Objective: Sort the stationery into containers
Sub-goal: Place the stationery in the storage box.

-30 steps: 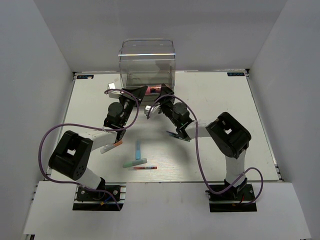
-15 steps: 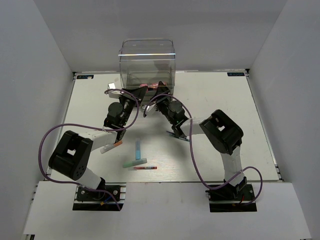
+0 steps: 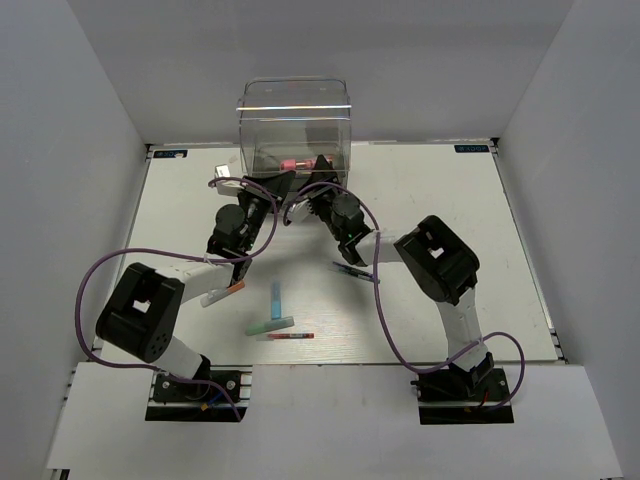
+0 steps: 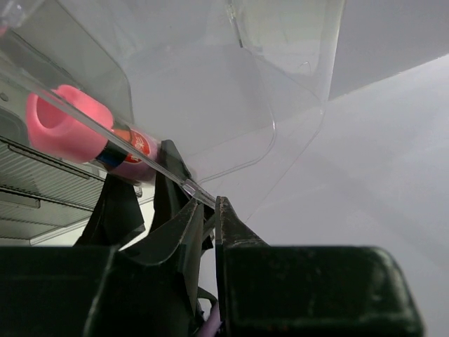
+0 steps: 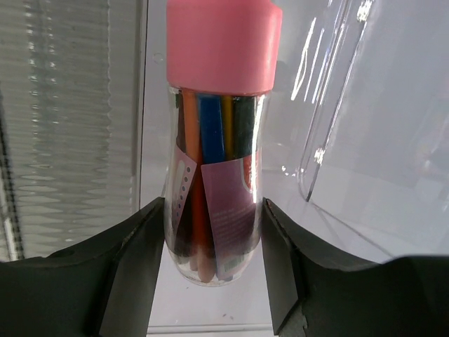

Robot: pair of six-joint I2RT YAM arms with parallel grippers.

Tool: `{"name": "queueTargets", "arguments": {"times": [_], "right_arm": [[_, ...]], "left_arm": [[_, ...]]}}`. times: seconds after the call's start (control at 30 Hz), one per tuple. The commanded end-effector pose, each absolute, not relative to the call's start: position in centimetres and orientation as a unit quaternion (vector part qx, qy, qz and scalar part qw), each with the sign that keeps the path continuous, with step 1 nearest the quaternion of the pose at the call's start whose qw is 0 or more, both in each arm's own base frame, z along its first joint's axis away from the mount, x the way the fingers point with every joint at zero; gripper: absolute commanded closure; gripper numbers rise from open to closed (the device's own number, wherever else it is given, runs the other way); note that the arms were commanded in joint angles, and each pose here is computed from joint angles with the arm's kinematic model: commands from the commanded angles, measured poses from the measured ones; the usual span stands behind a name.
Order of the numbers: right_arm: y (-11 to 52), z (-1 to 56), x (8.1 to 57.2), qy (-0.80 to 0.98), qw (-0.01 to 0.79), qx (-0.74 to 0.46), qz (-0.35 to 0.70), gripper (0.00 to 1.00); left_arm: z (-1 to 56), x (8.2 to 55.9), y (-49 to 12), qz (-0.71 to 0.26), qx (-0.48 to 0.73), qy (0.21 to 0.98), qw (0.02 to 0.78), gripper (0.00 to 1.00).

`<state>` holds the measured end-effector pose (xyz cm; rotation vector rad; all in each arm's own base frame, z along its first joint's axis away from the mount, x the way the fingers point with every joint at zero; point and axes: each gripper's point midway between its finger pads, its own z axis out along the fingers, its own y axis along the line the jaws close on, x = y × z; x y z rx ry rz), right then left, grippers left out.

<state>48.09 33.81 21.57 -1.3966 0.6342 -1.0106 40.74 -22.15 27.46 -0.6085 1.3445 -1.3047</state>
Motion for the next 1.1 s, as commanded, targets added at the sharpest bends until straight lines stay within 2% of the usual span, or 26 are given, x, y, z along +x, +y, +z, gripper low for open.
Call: {"name": "queueTargets", "arguments": {"times": [0.0,0.7,1.07], "right_arm": [[33.2,24.3,49.0,0.273,0.608,-0.577,-0.473,1.0],[33.2,23.2,48.6,0.18,0.504,-0.687,-0.492,1.0],[32.5,22.3,49.3,0.16,0.416,-0.729,-0.52,1.0]], "left_arm": [[33.6,39.7,-21.6,-0.586,-0.233,0.509,0.586,1.0],[33.6,39.6,-21.4,-0.584,-0.237,0.507,0.588,1.0],[33.6,39.6,-21.4,-0.584,-0.237,0.507,0.588,1.0]]}}
